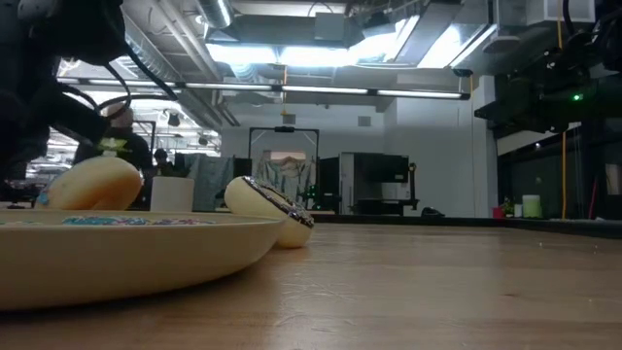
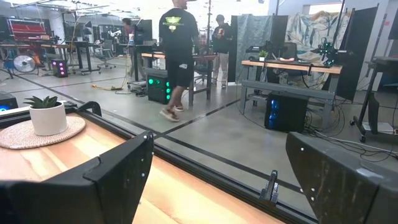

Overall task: Pick & Place donuts
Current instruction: Put the small pink donut on the gray plate

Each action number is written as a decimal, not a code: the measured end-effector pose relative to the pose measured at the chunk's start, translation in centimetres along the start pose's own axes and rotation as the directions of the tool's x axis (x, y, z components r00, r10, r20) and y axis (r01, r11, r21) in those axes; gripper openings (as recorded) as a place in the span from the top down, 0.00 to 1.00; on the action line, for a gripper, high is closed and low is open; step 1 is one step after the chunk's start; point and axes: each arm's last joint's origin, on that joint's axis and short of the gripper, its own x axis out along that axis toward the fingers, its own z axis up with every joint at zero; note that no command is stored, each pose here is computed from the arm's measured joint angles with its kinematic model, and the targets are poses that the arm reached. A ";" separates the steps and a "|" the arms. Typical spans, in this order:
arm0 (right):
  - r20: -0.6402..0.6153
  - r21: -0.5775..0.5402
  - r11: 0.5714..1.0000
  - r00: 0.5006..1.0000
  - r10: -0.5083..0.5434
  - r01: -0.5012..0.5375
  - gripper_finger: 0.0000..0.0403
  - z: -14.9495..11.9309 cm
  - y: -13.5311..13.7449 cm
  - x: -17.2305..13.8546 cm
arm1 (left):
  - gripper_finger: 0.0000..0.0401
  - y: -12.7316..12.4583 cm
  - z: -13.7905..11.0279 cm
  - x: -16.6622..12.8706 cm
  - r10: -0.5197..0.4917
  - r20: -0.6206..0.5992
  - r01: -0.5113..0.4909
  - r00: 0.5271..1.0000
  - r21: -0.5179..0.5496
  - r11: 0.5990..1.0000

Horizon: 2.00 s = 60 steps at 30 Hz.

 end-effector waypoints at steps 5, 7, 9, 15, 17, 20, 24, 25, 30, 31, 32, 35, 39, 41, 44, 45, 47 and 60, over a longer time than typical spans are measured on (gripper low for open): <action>0.000 0.000 1.000 1.000 0.000 0.000 0.09 0.0 0.0 0.0 | 0.94 -0.5 0.1 -1.2 0.005 -0.004 -0.005 1.000 0.068 0.998; 0.000 0.000 1.000 1.000 0.000 0.000 0.09 0.0 0.0 0.0 | 0.95 -0.8 0.3 -1.9 -0.003 -0.004 0.003 1.000 0.098 0.995; 0.000 0.000 1.000 1.000 0.000 0.000 0.09 0.0 0.0 0.0 | 0.94 -1.2 0.3 -2.7 -0.020 -0.013 0.022 1.000 0.134 0.991; 0.000 0.000 1.000 1.000 0.000 0.000 0.09 0.0 0.0 0.0 | 0.94 -2.5 0.5 -5.2 -0.081 -0.035 0.086 0.996 0.220 0.972; 0.000 0.000 1.000 1.000 0.000 0.000 0.09 0.0 0.0 0.0 | 0.95 -2.9 0.3 -6.1 -0.090 -0.044 0.098 0.995 0.244 0.965; 0.000 0.000 1.000 1.000 0.000 0.000 0.09 0.0 0.0 0.0 | 0.95 -3.4 -0.1 -7.5 -0.091 -0.056 0.103 0.994 0.278 0.955; 0.000 0.000 1.000 1.000 0.000 0.000 0.09 0.0 0.0 0.0 | 0.95 -3.9 -0.8 -9.3 -0.080 -0.065 0.096 0.995 0.316 0.944; 0.000 0.000 1.000 1.000 0.000 0.000 0.09 0.0 0.0 0.0 | 0.95 -4.0 -1.1 -9.8 -0.075 -0.068 0.093 0.995 0.325 0.941; 0.000 0.000 1.000 1.000 0.000 0.000 0.09 0.0 0.0 0.0 | 0.95 -4.5 -2.2 -12.3 -0.062 -0.072 0.084 0.995 0.372 0.924; 0.000 0.000 1.000 1.000 0.000 0.000 0.09 0.0 0.0 0.0 | 0.95 -4.6 -2.4 -12.8 -0.059 -0.068 0.081 0.996 0.382 0.921; 0.000 0.000 1.000 1.000 0.000 0.000 0.09 0.0 0.0 0.0 | 0.95 -4.6 -2.7 -13.3 -0.052 -0.064 0.073 0.997 0.391 0.918; 0.000 0.000 1.000 1.000 0.000 0.000 0.09 0.0 0.0 0.0 | 0.95 -4.7 -3.4 -14.8 -0.038 -0.042 0.053 0.998 0.415 0.908; 0.000 0.000 1.000 1.000 0.000 0.000 0.09 0.0 0.0 0.0 | 0.95 -4.8 -4.6 -16.6 -0.037 -0.037 0.049 0.999 0.431 0.901; 0.000 0.000 1.000 1.000 0.000 0.000 0.09 0.0 0.0 0.0 | 0.95 -4.9 -5.2 -17.4 -0.041 -0.038 0.053 0.998 0.435 0.899; 0.000 0.000 1.000 1.000 0.000 0.000 0.09 0.0 0.0 0.0 | 0.95 -5.5 -6.0 -18.6 -0.066 -0.040 0.077 0.997 0.445 0.892; -0.001 0.000 1.000 1.000 0.000 0.000 0.09 0.0 0.0 0.0 | 0.95 -5.8 -6.2 -18.9 -0.082 -0.044 0.093 0.996 0.449 0.889; 0.000 0.000 1.000 1.000 0.000 0.000 0.09 0.0 0.0 0.0 | 0.95 -6.3 -6.7 -19.7 -0.103 -0.044 0.112 0.994 0.455 0.883; 0.000 0.000 1.000 1.000 0.000 0.000 0.09 0.0 0.0 0.0 | 0.95 -10.4 -7.5 -23.1 -0.219 -0.078 0.230 0.973 0.472 0.851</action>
